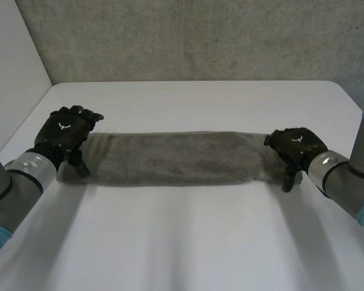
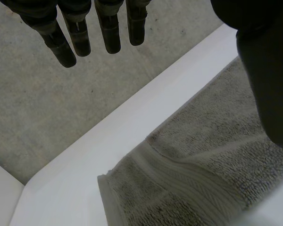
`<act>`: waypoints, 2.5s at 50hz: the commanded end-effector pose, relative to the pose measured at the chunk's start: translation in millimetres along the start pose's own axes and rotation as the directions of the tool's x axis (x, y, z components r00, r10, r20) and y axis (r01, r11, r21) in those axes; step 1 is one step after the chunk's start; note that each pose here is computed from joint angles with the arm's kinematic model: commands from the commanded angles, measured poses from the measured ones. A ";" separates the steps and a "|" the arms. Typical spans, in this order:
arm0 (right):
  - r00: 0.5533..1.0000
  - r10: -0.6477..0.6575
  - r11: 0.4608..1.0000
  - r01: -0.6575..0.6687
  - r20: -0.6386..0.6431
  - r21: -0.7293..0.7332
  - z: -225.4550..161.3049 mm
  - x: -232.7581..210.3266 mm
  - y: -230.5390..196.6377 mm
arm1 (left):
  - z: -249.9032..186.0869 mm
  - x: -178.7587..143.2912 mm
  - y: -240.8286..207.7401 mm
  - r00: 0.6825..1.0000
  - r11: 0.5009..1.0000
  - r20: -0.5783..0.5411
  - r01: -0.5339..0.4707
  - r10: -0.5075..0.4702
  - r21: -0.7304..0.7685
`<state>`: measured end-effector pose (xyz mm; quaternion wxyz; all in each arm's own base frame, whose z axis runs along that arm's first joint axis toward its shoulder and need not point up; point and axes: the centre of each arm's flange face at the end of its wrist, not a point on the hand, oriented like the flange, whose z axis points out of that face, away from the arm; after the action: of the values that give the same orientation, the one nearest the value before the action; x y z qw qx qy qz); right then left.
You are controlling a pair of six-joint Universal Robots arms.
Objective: Fold the towel.
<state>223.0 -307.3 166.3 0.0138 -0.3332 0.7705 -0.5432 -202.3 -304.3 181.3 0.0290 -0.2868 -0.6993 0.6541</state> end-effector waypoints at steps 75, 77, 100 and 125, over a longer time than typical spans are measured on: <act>0.974 -0.182 0.982 0.172 0.134 0.077 -0.8 -86.4 -7.7 | 12.9 56.4 -24.6 0.990 0.993 -0.141 0.039 -0.024 0.107; 0.974 -0.175 0.985 0.173 0.146 0.031 2.9 -85.8 4.8 | 12.2 59.5 -24.4 0.989 0.994 -0.149 0.039 -0.023 0.106; 0.830 -0.557 0.783 0.521 0.012 0.340 -7.8 -159.5 -75.0 | 9.1 52.9 -34.1 0.991 0.991 -0.130 0.037 -0.020 0.130; 0.840 -0.540 0.772 0.472 0.048 0.425 -12.3 -167.2 -79.6 | 11.6 46.9 -38.8 0.992 0.987 -0.097 0.092 -0.079 0.134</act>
<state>424.1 -176.5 143.1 -0.0170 -0.6908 0.3933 -0.6064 -259.9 -294.8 201.8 0.1077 -0.2817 -0.6610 0.6871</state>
